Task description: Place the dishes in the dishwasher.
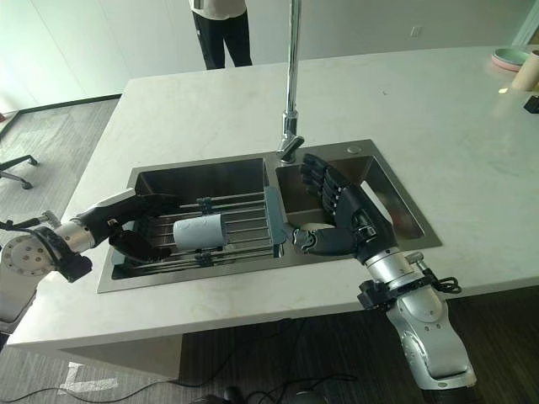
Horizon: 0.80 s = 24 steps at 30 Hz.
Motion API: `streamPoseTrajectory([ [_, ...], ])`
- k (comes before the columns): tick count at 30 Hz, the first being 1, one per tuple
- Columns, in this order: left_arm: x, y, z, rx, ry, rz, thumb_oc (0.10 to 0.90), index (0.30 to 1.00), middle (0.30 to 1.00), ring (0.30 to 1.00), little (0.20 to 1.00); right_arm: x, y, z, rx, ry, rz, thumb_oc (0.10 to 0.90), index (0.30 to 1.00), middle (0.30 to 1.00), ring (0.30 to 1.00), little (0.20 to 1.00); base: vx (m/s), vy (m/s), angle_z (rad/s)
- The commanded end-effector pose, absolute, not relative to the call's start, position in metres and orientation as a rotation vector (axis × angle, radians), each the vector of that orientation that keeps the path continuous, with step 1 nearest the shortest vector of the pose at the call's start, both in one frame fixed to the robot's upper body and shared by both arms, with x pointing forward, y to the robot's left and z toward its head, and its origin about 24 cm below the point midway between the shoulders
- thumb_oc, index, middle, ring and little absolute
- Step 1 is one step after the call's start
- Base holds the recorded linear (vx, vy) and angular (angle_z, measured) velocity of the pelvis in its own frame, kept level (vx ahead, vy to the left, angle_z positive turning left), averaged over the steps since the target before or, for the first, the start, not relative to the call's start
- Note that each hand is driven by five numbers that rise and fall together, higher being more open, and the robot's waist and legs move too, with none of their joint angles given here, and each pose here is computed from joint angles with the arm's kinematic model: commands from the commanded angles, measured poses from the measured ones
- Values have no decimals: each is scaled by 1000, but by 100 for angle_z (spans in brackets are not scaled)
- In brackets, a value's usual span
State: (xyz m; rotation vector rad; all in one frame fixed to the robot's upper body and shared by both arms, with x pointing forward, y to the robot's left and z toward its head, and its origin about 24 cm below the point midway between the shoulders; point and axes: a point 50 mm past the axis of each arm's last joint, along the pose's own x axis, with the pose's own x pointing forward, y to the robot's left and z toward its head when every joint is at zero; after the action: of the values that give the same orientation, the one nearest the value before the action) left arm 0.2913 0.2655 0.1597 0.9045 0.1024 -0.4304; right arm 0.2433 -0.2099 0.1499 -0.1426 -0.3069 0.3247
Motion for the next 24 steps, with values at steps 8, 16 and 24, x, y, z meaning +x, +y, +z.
streamPoseTrajectory([
  [8,316,267,207,907,-61,-310,800,900,900,900,900,249,-200,200,-171,-547,411,800,900,900,900,900,16,13,-10],
  [16,320,272,204,942,-36,-291,800,900,900,900,900,250,-200,197,-184,-533,419,800,900,900,900,900,5,3,-1],
  [24,323,277,202,1000,-10,-266,800,900,900,900,900,250,-203,198,-193,-526,422,800,900,900,900,900,14,6,-6],
])
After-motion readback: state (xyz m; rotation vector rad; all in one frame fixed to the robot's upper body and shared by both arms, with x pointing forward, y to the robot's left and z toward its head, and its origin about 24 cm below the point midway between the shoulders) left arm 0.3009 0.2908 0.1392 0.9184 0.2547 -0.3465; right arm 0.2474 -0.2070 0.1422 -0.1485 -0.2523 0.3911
